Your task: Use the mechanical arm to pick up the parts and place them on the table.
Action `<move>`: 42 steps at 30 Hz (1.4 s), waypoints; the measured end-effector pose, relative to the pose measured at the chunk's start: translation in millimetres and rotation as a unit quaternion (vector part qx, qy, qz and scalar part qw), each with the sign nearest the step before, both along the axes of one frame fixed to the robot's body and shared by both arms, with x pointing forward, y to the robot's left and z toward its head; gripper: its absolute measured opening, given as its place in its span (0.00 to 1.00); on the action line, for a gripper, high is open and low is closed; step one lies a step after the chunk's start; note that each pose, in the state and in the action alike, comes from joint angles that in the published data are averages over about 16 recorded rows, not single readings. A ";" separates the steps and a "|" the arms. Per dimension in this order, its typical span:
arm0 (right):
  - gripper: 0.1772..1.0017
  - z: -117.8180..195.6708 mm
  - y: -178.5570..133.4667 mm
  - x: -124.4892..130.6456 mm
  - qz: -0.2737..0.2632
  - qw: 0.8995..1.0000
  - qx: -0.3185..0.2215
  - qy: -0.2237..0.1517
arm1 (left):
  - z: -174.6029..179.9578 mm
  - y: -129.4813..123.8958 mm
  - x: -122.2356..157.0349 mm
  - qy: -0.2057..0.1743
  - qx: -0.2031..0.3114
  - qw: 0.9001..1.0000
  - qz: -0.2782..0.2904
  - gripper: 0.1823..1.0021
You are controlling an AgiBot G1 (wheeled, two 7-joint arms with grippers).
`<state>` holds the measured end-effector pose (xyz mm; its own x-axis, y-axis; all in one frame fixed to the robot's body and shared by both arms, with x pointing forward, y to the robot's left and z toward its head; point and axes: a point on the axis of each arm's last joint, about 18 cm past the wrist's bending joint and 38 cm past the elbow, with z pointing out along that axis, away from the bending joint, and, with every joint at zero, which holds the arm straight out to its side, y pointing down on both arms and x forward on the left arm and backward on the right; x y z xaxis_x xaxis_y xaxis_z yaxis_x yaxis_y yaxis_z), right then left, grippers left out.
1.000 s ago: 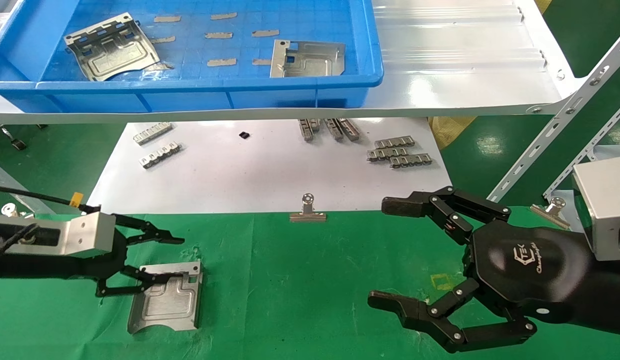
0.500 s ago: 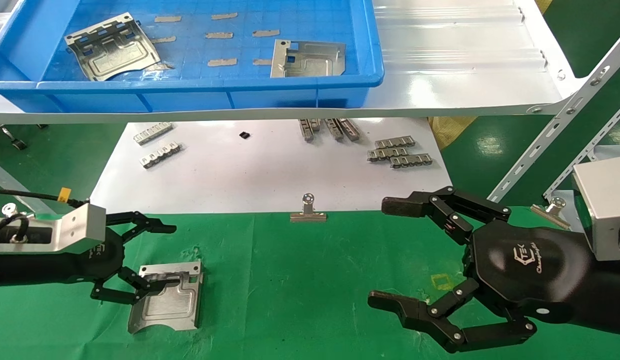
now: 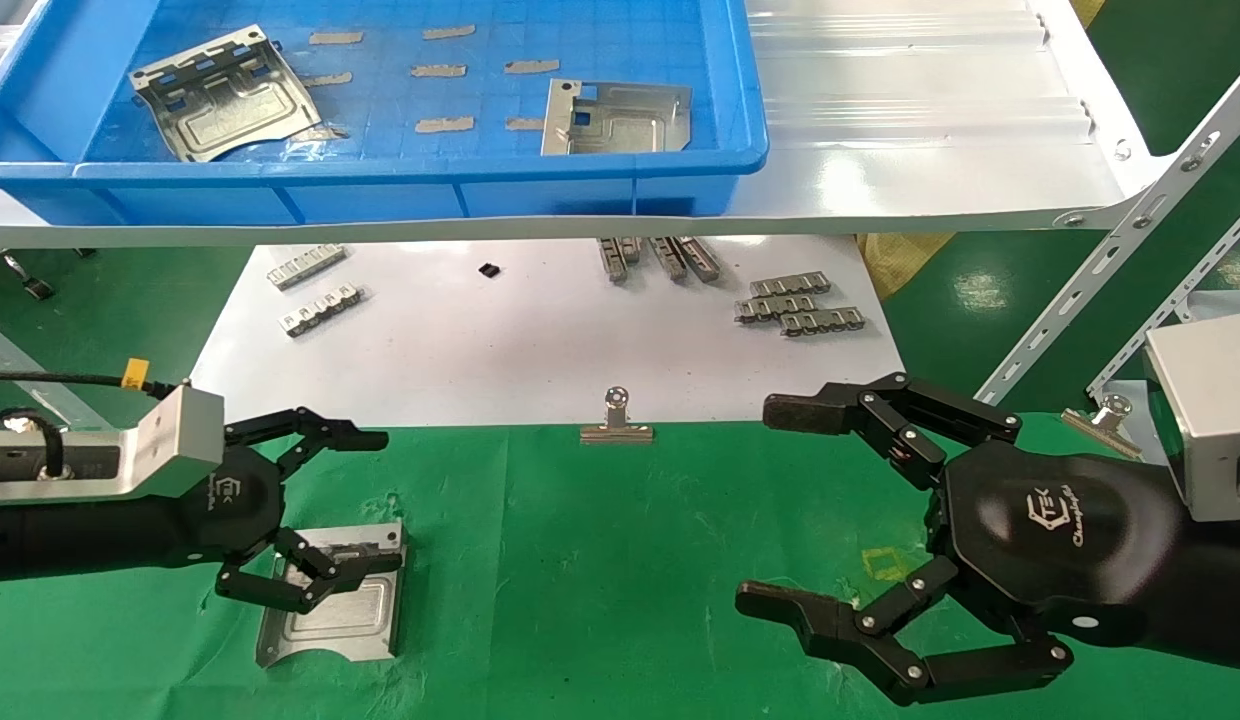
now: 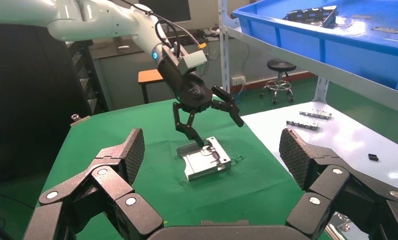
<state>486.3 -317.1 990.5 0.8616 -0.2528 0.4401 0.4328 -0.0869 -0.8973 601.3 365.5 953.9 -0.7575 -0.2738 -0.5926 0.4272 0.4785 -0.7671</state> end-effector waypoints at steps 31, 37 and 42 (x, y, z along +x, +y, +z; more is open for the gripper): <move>1.00 0.0 0.0 0.0 0.000 1.000 0.000 0.000 | 26.9 -47.6 -72.7 0.015 -0.114 0.988 -0.100 1.00; 1.00 0.0 0.0 0.0 0.000 1.000 0.000 0.000 | 32.0 -54.8 -92.9 0.021 -0.126 0.984 -0.120 1.00; 1.00 0.0 0.0 0.0 0.000 1.000 0.000 0.000 | 35.4 -60.4 -109.6 0.026 -0.133 0.982 -0.135 1.00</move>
